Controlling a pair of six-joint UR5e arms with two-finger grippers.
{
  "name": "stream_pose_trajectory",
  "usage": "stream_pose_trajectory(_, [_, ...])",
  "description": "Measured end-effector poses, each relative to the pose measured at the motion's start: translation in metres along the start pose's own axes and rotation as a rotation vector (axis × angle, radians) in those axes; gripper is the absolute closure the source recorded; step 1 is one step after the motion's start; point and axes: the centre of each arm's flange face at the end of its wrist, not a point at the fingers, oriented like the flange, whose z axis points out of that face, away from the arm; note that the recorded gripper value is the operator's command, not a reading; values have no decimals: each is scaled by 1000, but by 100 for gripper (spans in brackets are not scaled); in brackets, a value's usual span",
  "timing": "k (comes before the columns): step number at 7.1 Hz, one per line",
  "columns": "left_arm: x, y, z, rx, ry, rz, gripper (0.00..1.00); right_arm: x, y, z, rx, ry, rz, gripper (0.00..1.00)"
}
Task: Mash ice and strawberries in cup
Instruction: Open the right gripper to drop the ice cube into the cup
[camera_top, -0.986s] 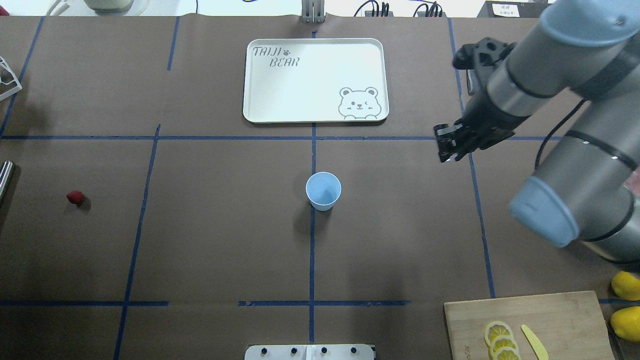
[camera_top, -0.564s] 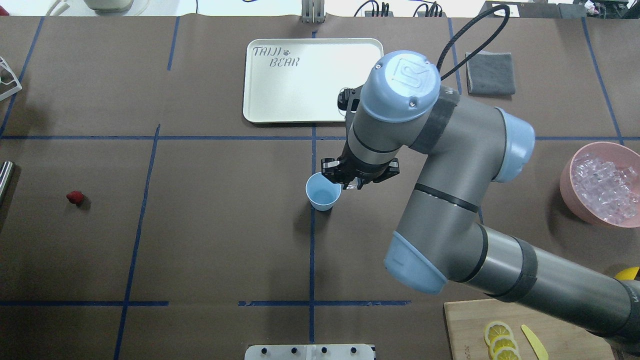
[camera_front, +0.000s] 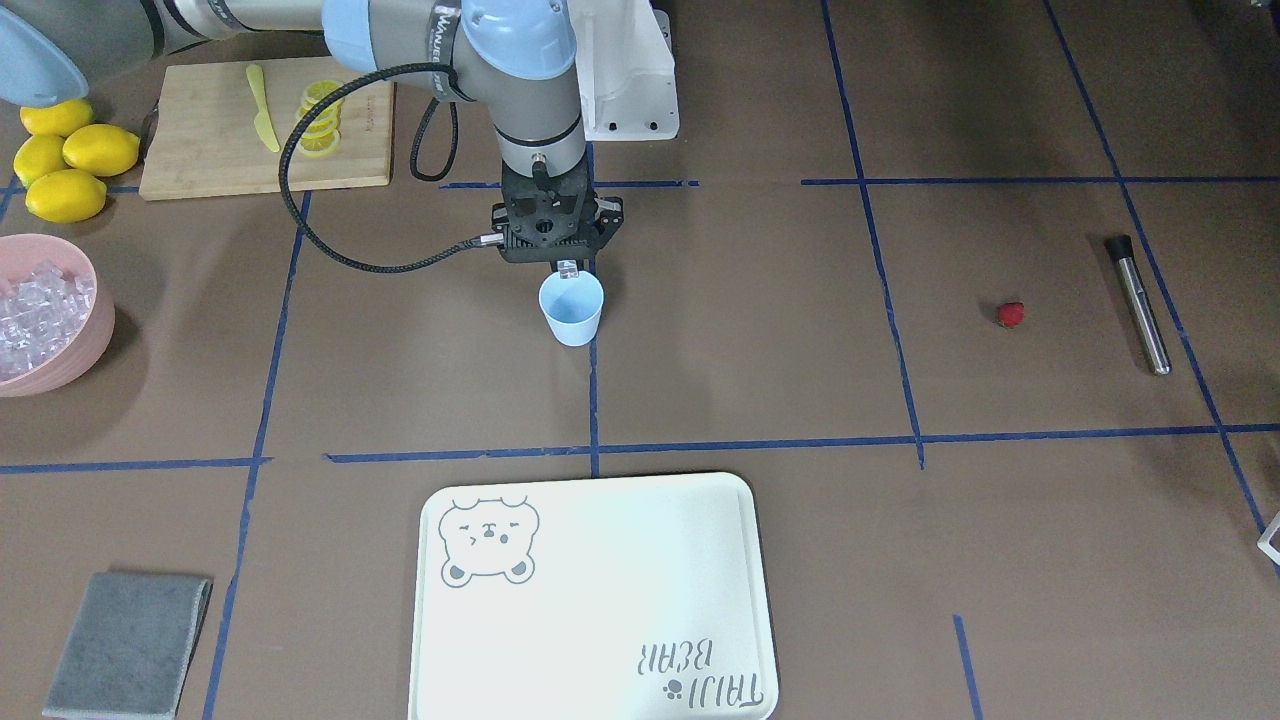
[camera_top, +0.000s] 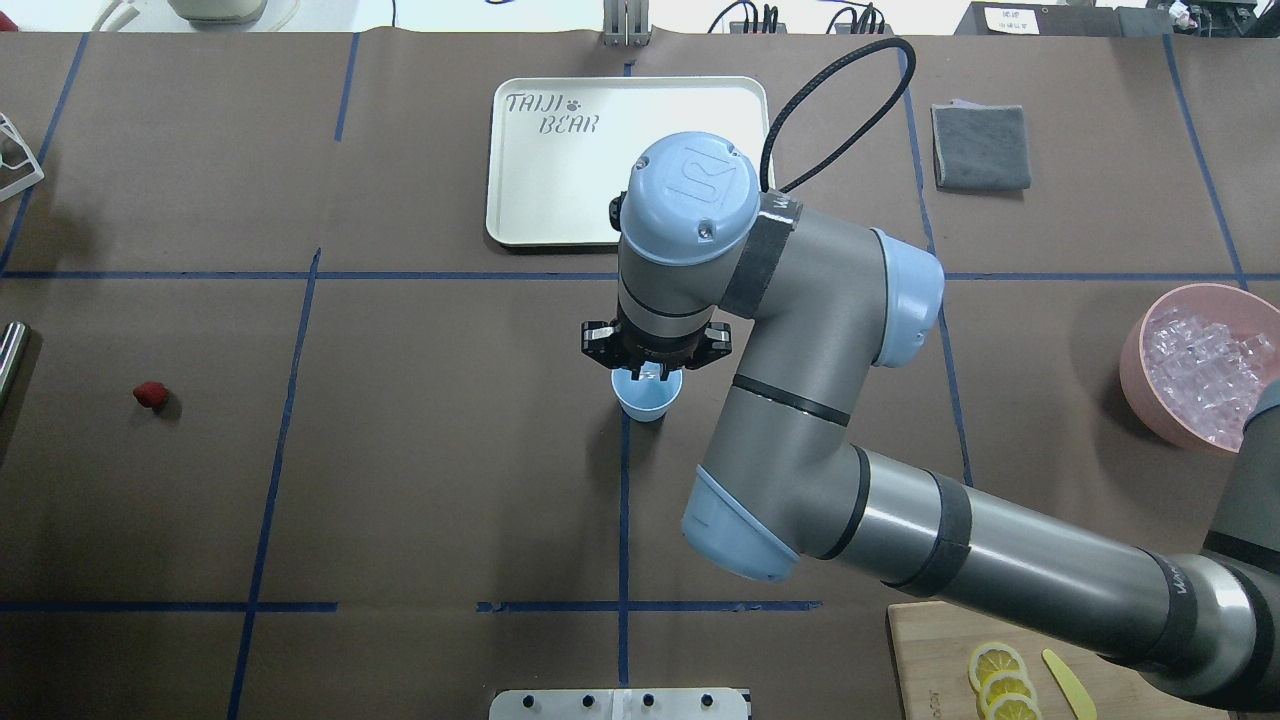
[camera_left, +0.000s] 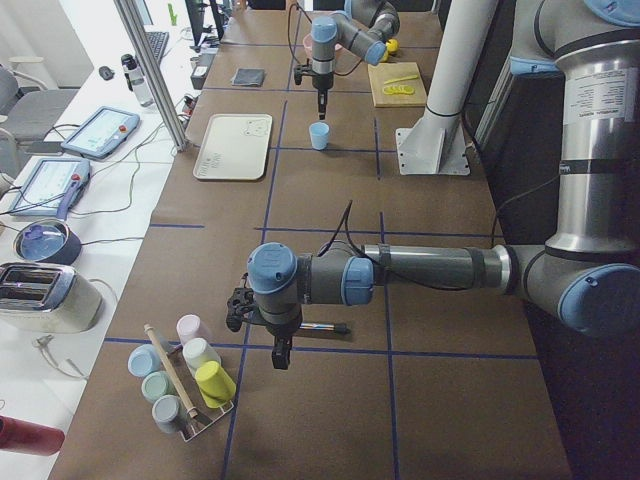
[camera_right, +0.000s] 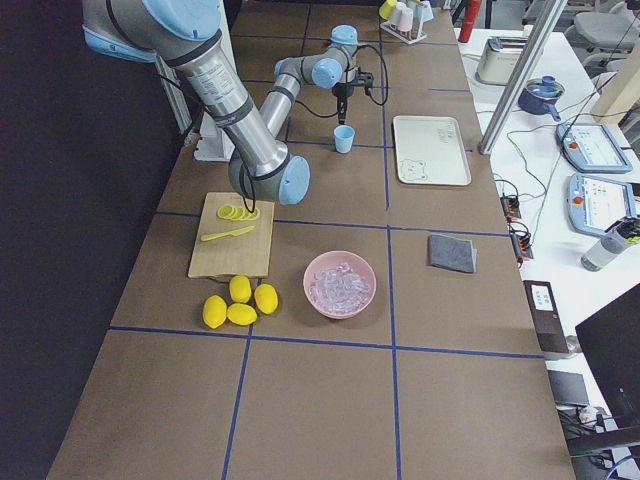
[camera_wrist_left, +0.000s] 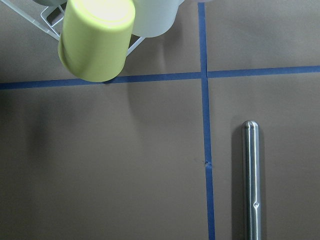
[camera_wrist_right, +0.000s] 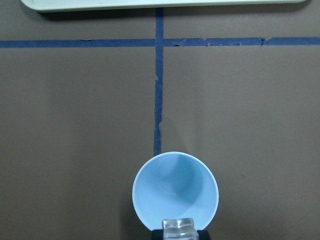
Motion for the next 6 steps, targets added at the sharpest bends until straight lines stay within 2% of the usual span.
stream_pose_trajectory(2, [0,0,0,0,0,-1,0,-3,-2,6,-1,3,1,80])
stream_pose_trajectory(4, [0,-1,0,0,0,-1,0,-2,-4,13,-6,15,5,46])
stream_pose_trajectory(5, [0,-1,0,1,0,0,0,-1,-4,16,-8,20,7,40])
stream_pose_trajectory(6, [1,-2,-1,2,0,2,0,-1,-5,17,-9,23,8,39])
